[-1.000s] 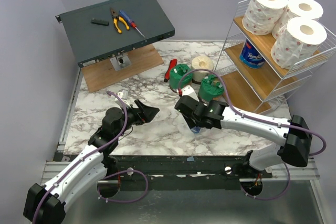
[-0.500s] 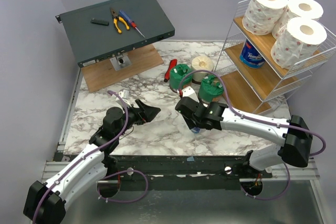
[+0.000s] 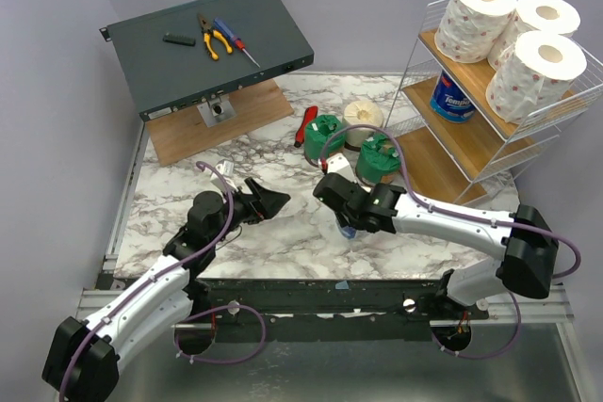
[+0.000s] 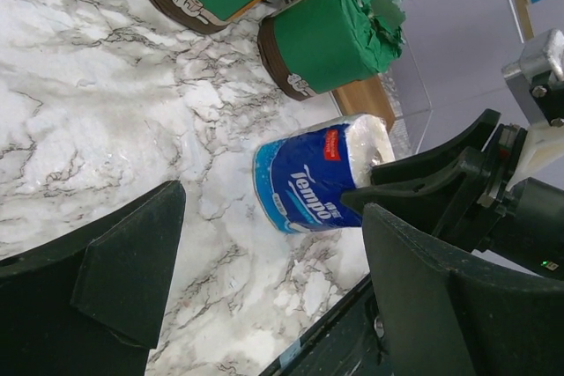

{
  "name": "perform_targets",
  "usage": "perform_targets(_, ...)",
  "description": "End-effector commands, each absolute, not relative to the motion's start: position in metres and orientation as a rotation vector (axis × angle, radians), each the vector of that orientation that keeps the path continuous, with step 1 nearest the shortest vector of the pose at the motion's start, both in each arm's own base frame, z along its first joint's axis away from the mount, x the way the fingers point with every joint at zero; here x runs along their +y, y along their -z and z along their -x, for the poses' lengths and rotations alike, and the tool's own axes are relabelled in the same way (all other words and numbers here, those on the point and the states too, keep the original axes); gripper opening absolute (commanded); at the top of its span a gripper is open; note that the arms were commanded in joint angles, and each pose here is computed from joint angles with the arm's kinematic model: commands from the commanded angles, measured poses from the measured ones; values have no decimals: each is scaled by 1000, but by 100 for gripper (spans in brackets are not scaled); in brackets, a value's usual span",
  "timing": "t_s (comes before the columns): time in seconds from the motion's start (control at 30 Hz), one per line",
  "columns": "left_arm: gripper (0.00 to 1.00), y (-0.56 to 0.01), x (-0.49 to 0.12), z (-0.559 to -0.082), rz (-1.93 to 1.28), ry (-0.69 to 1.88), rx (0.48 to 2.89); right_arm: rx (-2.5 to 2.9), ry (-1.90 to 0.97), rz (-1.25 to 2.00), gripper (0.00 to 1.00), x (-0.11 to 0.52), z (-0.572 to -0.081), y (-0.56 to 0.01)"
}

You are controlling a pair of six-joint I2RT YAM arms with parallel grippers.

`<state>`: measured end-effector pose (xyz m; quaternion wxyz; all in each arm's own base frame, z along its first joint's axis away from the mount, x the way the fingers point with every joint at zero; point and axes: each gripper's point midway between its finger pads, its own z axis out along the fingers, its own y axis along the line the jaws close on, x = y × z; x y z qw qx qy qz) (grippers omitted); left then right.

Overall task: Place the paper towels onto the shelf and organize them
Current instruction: Pick up the paper towel from the center of the board.

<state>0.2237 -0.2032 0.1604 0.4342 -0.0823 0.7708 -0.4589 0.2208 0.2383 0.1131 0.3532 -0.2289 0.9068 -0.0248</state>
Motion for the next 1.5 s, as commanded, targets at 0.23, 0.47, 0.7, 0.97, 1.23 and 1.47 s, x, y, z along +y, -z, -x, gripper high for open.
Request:
perform_targets(0.23,84,-189,-225,-235,145,1236,1864,2165,115,487,27,211,-238,-255)
perform_targets(0.47,83,-206,-247,-240,102,1300,1857,2032,347,348,27,175,-262,-316)
perform_targets(0.7,83,-215,-267,-238,48,1344,1865,1933,473,222,27,148,-281,-366)
perform_targets(0.97,82,-238,-290,-246,-7,1399,1834,1919,520,133,27,121,-277,-385)
perform_targets(1.23,82,-283,-338,-247,-110,1498,1746,1950,564,52,27,84,-278,-376)
perform_targets(1.47,82,-328,-386,-244,-205,1621,1587,1950,577,-23,28,60,-273,-374)
